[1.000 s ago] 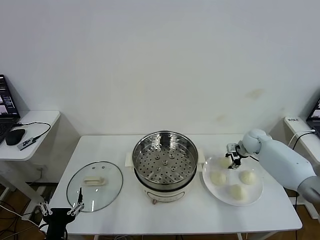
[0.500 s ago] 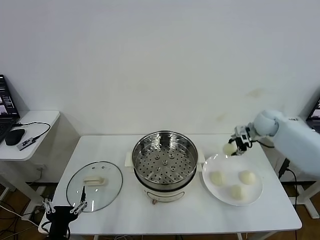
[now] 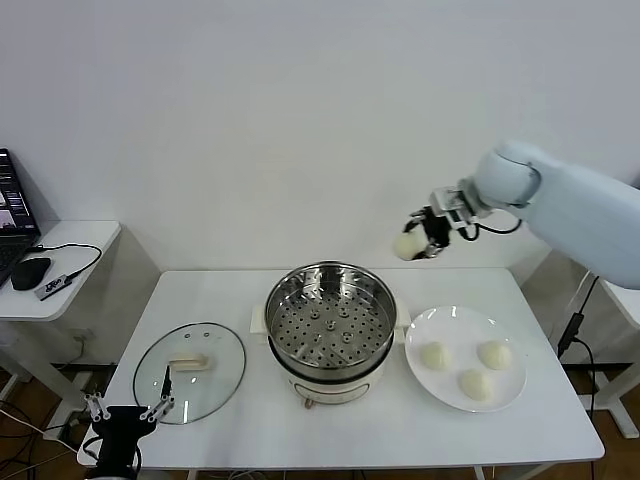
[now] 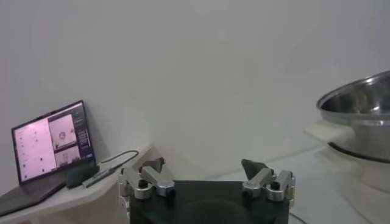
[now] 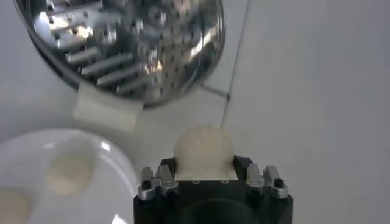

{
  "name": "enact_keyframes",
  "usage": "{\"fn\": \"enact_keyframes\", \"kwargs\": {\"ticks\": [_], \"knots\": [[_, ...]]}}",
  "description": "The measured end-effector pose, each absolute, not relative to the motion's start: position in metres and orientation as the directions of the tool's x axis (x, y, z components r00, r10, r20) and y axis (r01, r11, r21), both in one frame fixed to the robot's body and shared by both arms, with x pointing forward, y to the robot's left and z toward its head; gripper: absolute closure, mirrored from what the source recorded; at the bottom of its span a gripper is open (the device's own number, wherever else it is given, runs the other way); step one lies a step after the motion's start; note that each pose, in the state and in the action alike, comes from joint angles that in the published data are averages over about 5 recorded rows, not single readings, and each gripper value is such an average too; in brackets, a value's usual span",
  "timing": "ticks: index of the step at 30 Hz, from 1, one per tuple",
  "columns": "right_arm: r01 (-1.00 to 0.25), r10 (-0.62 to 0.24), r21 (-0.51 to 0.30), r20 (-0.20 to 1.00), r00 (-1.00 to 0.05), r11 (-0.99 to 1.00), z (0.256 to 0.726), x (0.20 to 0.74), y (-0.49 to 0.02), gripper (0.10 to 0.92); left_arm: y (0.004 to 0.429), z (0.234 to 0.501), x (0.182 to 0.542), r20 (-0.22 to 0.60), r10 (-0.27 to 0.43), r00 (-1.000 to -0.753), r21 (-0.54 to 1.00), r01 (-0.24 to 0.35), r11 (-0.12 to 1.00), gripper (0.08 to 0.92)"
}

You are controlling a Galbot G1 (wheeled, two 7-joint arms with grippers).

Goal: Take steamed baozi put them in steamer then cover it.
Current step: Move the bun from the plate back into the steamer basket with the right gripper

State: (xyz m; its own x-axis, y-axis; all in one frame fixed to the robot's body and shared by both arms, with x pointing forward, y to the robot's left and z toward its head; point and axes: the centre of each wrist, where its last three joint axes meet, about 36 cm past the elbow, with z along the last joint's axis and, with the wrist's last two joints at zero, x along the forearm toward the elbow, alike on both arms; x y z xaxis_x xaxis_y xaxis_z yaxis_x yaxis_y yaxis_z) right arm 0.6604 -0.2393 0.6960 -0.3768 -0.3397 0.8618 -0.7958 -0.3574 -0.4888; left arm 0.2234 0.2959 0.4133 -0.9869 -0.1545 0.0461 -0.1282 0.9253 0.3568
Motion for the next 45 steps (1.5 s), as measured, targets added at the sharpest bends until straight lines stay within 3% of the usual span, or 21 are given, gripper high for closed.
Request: {"fn": "enact_keyframes", "kwargs": {"ticks": [13, 24, 34, 42, 45], "knots": [[-0.538, -0.343, -0.457, 0.889, -0.303, -0.709, 0.659, 0.656, -0.134, 0.430, 0.294, 0.424, 0.228, 0.008, -0.161, -0.987, 0.350, -0.148, 0.925, 0.177], [-0.305, -0.332, -0.411, 0.901, -0.280, -0.859, 0.607, 0.665, -0.101, 0.428, 0.289, 0.429, 0.232, -0.003, -0.162, -0.987, 0.342, -0.153, 0.927, 0.177], [-0.183, -0.328, -0.382, 0.907, -0.264, -0.906, 0.572, 0.675, -0.086, 0.416, 0.286, 0.432, 0.233, -0.007, -0.159, -0.987, 0.341, -0.152, 0.928, 0.177], [-0.154, -0.328, -0.375, 0.907, -0.266, -0.914, 0.573, 0.681, -0.086, 0.235, 0.285, 0.434, 0.231, -0.005, -0.159, -0.987, 0.340, -0.151, 0.928, 0.177], [-0.169, -0.335, -0.385, 0.905, -0.264, -0.907, 0.584, 0.680, -0.088, 0.205, 0.285, 0.435, 0.230, -0.008, -0.157, -0.988, 0.340, -0.150, 0.928, 0.177]]}}
